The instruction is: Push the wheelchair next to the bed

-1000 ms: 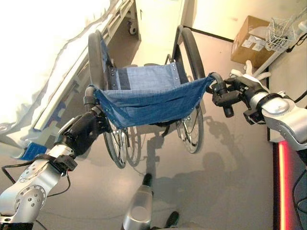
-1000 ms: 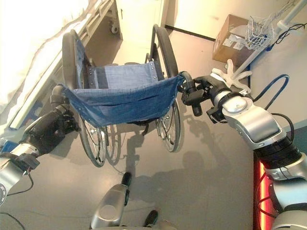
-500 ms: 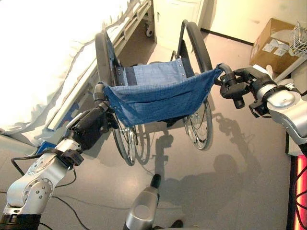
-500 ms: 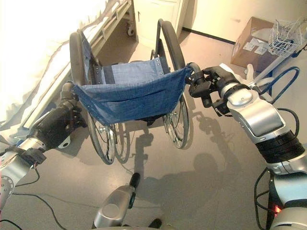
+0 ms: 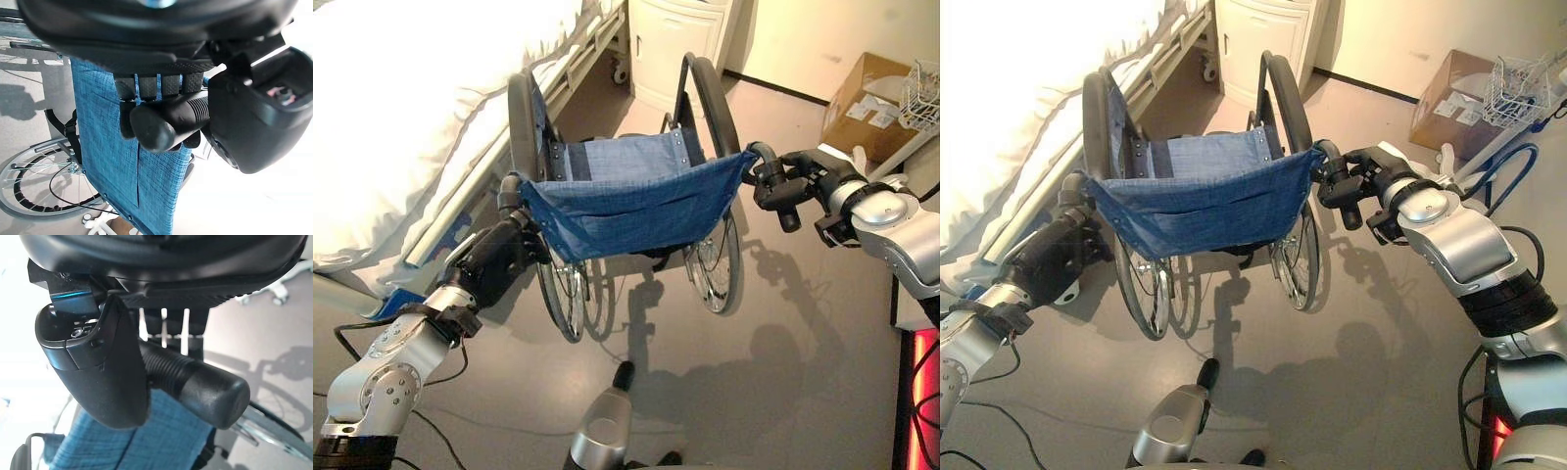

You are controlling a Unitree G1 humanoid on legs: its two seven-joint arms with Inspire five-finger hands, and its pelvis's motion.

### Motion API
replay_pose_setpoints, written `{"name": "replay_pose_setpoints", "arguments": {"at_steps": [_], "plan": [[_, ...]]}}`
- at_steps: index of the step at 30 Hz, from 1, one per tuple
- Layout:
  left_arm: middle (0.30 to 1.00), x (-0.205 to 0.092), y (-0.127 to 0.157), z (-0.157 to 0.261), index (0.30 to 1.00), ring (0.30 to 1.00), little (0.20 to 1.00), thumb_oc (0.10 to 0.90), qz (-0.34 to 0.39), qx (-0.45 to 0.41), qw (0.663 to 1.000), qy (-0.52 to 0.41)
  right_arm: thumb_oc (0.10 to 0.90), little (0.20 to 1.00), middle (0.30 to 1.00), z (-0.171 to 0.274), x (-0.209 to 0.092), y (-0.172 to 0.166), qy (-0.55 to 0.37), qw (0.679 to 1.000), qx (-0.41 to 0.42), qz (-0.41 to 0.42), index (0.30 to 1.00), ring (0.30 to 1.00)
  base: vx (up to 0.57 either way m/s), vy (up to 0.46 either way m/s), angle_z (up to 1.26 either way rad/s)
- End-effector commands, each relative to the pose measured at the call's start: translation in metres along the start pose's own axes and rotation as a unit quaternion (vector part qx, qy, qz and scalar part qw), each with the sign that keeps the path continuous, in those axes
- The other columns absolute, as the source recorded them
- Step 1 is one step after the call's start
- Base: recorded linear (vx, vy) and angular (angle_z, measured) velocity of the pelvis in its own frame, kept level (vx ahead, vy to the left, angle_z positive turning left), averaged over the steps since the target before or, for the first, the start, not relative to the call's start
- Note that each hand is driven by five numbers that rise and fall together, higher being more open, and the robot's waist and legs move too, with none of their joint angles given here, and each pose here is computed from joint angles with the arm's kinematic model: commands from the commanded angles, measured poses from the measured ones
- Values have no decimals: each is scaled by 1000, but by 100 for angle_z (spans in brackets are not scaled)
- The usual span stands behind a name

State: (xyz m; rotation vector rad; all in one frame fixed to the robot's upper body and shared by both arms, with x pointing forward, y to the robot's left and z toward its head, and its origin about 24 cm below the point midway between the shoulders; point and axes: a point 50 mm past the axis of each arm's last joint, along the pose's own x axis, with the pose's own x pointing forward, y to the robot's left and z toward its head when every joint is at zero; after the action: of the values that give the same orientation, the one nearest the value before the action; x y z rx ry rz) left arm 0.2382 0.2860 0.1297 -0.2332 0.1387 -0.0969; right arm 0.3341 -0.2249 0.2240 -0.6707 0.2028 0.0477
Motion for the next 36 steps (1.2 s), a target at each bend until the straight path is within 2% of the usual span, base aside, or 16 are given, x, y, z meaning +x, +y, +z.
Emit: {"name": "replay_pose_setpoints", "arguments": {"at_steps": [1,2,3,11,21,29,32,36], "plan": [[533,-6,-9,54,533,533,533,555,-21,56,991,-120,591,587,587,36,-10,27,-117,991,21,61,587,587,-37,-12,6],[721,-6,-9,54,721,721,721,681,-18,57,991,-120,800,900,900,36,-10,27,-116,991,22,60,900,900,0,0,0],[900,-6,-8,54,900,900,900,800,-13,59,991,-119,800,900,900,36,-10,26,-116,991,25,58,900,900,-24,-17,-3],[900,-10,1,67,900,900,900,800,23,80,984,-156,800,900,900,36,-14,12,-121,992,36,21,900,900,-31,-12,-4],[900,-32,16,94,900,900,900,800,76,100,967,-222,800,900,900,26,-28,-19,-134,986,84,-54,900,900,-3,-1,0],[900,-58,42,88,900,900,900,800,168,95,951,-243,800,900,900,-7,-45,-41,-137,970,148,-135,900,900,-36,-5,0],[900,-74,62,81,900,900,900,800,232,104,939,-233,800,900,900,-22,-58,-58,-143,955,187,-182,900,900,-40,2,0],[900,-91,79,76,900,900,900,800,279,85,927,-236,800,900,900,-41,-71,-68,-141,939,220,-223,900,900,-51,14,1]]}}
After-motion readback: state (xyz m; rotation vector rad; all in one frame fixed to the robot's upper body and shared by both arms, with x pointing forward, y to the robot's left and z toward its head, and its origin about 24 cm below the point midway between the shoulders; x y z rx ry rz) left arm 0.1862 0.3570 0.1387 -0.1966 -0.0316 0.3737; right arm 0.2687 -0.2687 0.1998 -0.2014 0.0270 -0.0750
